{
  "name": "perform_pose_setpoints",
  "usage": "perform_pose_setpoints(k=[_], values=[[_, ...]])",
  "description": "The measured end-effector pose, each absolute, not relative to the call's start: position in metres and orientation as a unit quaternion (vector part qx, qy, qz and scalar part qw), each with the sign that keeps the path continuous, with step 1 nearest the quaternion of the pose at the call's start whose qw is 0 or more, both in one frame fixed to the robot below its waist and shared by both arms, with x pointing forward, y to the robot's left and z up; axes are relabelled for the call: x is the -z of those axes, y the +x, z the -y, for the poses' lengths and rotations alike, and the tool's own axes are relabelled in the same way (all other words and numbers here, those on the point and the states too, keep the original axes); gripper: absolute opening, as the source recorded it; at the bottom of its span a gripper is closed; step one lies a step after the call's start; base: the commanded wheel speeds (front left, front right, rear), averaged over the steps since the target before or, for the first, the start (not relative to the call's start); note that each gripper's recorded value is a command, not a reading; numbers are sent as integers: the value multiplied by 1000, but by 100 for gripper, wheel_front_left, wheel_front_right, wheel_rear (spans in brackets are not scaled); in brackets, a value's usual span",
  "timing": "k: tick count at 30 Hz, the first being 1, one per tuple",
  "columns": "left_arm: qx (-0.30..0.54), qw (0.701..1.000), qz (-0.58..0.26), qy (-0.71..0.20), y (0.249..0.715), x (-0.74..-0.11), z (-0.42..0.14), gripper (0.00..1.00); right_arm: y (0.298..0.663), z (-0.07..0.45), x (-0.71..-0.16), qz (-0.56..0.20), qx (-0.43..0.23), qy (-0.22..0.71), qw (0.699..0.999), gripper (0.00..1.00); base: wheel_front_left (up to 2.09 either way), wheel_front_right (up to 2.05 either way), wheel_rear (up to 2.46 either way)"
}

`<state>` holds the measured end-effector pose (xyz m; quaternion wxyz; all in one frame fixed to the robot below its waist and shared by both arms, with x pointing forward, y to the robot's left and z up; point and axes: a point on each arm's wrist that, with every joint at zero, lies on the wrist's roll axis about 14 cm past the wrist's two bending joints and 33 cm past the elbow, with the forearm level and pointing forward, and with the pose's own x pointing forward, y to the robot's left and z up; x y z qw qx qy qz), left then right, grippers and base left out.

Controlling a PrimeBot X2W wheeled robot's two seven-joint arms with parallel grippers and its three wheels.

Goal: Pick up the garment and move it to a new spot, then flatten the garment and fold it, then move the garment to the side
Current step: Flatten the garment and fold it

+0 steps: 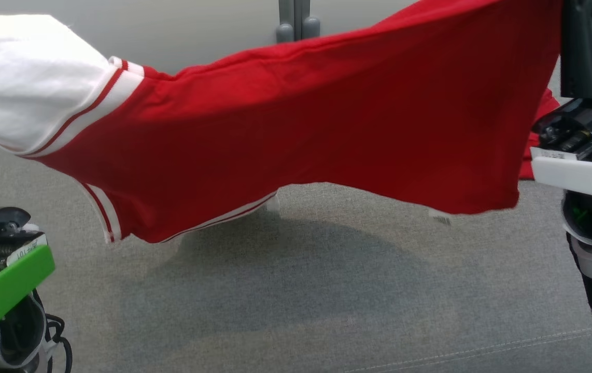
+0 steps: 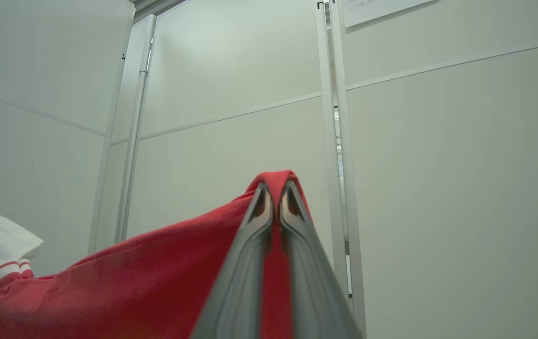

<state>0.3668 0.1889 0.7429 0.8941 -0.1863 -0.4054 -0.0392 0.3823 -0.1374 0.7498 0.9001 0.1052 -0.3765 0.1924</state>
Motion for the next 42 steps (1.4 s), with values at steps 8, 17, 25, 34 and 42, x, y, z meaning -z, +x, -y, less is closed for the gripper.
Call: perform_pose_setpoints(k=[8, 17, 25, 34, 42], values=[[102, 880, 422, -194, 358, -765, -162, 0, 378, 151, -733, 352, -182, 95, 913, 0, 0, 0, 0], [69, 948, 244, -193, 465, -695, -168, 0, 465, 109, -661, 160, -228, 79, 957, 0, 0, 0, 0], [52, 868, 447, -208, 468, -831, -196, 0, 504, 123, -775, 318, -196, 54, 926, 0, 0, 0, 0], [-11, 953, 64, -297, 489, -541, -164, 0, 486, 116, -480, -76, -173, 100, 977, 0, 0, 0, 0], [-76, 947, -27, -310, 443, -452, -184, 0, 447, 101, -412, -151, -159, 153, 964, 0, 0, 0, 0]])
